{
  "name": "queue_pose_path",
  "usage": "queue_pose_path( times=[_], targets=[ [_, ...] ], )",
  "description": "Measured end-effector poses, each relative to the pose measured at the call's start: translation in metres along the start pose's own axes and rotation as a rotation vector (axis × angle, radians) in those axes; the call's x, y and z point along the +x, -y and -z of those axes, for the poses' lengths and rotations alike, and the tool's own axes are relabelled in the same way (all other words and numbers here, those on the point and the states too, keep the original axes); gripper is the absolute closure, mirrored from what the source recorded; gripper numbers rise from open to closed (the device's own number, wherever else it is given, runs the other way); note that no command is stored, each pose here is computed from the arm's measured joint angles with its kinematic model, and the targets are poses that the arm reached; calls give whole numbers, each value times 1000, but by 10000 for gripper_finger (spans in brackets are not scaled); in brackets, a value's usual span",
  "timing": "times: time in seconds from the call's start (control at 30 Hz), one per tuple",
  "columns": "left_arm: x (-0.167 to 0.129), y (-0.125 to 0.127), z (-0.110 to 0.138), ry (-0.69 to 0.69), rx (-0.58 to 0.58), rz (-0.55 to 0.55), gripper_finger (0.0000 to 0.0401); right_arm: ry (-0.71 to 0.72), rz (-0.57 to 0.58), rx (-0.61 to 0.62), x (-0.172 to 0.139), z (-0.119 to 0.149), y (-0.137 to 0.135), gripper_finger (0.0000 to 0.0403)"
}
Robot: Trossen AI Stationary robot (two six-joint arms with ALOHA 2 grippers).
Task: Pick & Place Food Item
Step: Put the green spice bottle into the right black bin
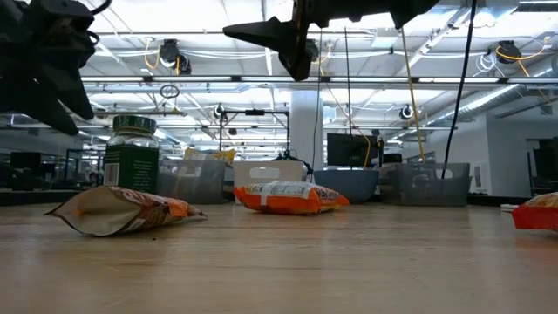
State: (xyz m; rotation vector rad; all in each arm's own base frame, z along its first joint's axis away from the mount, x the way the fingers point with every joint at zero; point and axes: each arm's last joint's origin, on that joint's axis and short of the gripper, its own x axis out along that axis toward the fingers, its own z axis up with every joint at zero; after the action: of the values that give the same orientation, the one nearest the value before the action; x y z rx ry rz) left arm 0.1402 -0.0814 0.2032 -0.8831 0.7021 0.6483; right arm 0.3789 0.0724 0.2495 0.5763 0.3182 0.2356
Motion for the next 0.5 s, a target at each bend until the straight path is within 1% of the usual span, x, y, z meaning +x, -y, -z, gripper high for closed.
queue_pose_path(
  times=[0.13,0.23,0.33,0.5],
  targets=[
    [2,4,-5,2,40,28,225,0,0,-2,0,0,0,149],
    [4,8,-9,-12,72,61,212,0,0,-4,0,0,0,149],
    [7,10,-14,-48,104,73,187,1,1,-10,0,0,0,149],
    [9,11,-22,-131,137,75,129,3,4,-9,0,0,1,149]
  ],
)
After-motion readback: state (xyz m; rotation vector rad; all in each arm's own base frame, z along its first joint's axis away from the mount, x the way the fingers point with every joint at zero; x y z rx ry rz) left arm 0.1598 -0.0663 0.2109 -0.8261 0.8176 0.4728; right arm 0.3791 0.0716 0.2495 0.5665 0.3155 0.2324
